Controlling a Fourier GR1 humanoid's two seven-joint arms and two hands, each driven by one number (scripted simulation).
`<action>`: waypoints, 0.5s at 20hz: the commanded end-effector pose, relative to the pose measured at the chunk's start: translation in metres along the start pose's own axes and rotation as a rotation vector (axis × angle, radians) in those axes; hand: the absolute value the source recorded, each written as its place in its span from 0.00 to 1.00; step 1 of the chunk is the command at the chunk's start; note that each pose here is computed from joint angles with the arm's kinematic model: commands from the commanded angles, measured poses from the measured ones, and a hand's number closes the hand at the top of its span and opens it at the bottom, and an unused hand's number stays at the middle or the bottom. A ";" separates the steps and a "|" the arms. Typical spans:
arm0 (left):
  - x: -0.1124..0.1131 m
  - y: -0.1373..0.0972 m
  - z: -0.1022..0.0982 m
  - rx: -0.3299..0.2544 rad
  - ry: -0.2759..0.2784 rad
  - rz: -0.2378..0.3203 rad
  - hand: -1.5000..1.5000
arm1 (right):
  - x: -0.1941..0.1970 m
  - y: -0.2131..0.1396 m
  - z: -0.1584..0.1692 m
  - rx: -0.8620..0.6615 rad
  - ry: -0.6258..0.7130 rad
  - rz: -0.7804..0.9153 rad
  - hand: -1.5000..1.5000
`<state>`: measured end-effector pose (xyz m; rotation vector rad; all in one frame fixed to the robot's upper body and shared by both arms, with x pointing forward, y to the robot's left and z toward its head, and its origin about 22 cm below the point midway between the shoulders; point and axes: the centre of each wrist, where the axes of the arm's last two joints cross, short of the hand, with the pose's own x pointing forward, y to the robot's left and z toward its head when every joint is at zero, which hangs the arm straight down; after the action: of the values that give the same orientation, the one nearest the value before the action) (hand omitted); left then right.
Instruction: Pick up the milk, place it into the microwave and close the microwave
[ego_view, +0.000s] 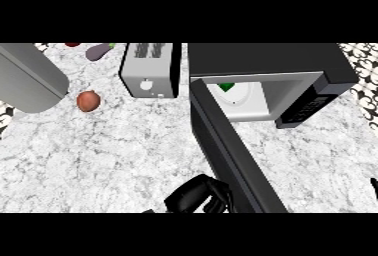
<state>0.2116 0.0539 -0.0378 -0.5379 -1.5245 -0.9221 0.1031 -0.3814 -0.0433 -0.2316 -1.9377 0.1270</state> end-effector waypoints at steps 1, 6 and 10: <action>-0.016 -0.024 -0.012 -0.074 0.027 0.002 1.00 | 0.024 -0.024 -0.004 0.060 -0.074 -0.047 0.00; -0.013 -0.037 -0.018 0.034 0.047 -0.045 1.00 | 0.035 -0.016 -0.025 0.091 -0.146 -0.104 0.00; -0.009 -0.039 -0.023 0.127 0.053 -0.061 1.00 | 0.056 -0.029 -0.038 0.111 -0.210 -0.023 0.00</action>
<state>0.2003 0.0222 -0.0552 -0.4372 -1.5326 -0.9045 0.1113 -0.3918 0.0056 -0.1691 -2.0528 0.1745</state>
